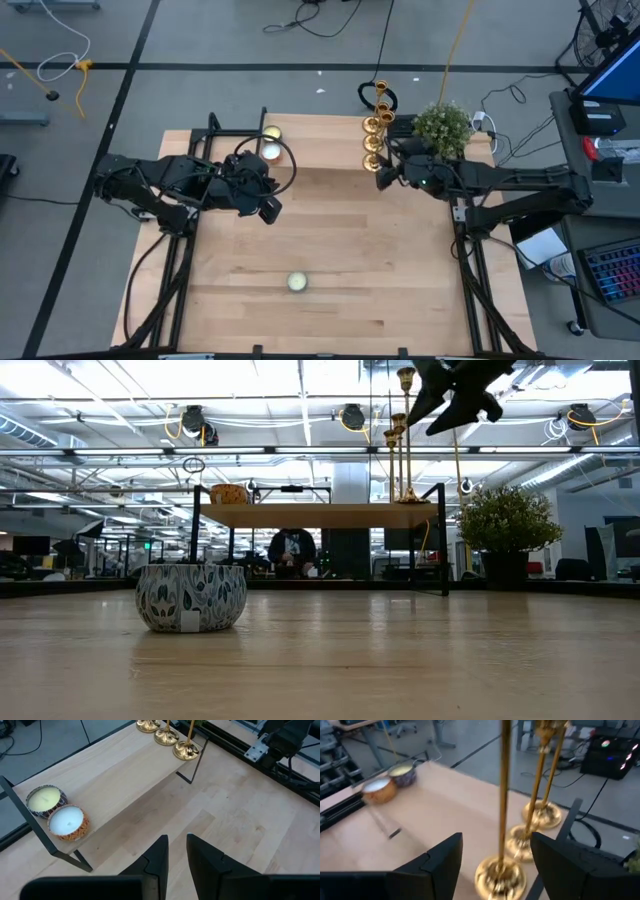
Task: Pick & Place candle stick holders
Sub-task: Put the candle holder aligned with the other candle holder on the shelf
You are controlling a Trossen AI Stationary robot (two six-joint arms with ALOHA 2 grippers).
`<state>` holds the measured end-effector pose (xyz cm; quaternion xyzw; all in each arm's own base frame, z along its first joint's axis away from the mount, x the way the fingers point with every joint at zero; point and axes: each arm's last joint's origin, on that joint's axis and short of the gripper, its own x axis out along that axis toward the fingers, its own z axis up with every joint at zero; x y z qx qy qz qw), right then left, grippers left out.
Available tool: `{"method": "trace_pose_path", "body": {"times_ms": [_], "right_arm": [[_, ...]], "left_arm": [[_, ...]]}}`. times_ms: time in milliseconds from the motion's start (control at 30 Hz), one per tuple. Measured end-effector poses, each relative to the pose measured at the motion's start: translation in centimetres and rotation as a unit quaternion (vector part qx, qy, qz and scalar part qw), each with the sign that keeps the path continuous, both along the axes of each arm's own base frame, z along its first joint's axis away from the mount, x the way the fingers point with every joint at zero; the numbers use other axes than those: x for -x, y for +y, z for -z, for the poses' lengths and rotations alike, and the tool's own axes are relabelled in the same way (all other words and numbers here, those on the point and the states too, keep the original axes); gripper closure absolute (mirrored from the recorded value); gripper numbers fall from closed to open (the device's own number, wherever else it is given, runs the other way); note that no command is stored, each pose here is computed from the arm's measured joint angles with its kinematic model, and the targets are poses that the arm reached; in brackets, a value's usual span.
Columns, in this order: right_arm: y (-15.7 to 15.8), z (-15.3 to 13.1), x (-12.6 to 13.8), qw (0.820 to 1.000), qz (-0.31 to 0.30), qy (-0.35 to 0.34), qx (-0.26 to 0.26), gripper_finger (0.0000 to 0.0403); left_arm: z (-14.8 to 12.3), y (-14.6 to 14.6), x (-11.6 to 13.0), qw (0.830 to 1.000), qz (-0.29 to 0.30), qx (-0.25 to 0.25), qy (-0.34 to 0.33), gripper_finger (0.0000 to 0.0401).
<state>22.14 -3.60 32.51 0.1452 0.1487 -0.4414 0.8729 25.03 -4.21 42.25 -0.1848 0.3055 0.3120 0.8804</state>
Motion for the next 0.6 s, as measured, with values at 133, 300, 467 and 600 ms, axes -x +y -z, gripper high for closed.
{"method": "trace_pose_path", "body": {"times_ms": [133, 300, 467, 600], "right_arm": [[1.5, 0.3, 0.9, 0.998, -0.044, 0.016, -0.042, 0.0169], [4.1, 0.5, 2.2, 0.974, -0.179, 0.042, -0.131, 0.0169], [5.8, 0.0, 3.0, 0.930, -0.305, 0.033, -0.202, 0.0169], [6.4, 0.0, 3.1, 0.906, -0.356, 0.043, -0.224, 0.0182]], "left_arm": [[0.0, 0.0, 0.0, 1.000, 0.004, 0.005, 0.001, 0.0327], [0.1, -0.1, 0.0, 1.000, 0.020, 0.014, 0.007, 0.0327], [0.1, 0.1, -0.1, 0.998, 0.048, 0.024, 0.021, 0.0327], [0.1, 0.3, -0.2, 0.998, 0.055, 0.027, 0.025, 0.0327]]}}
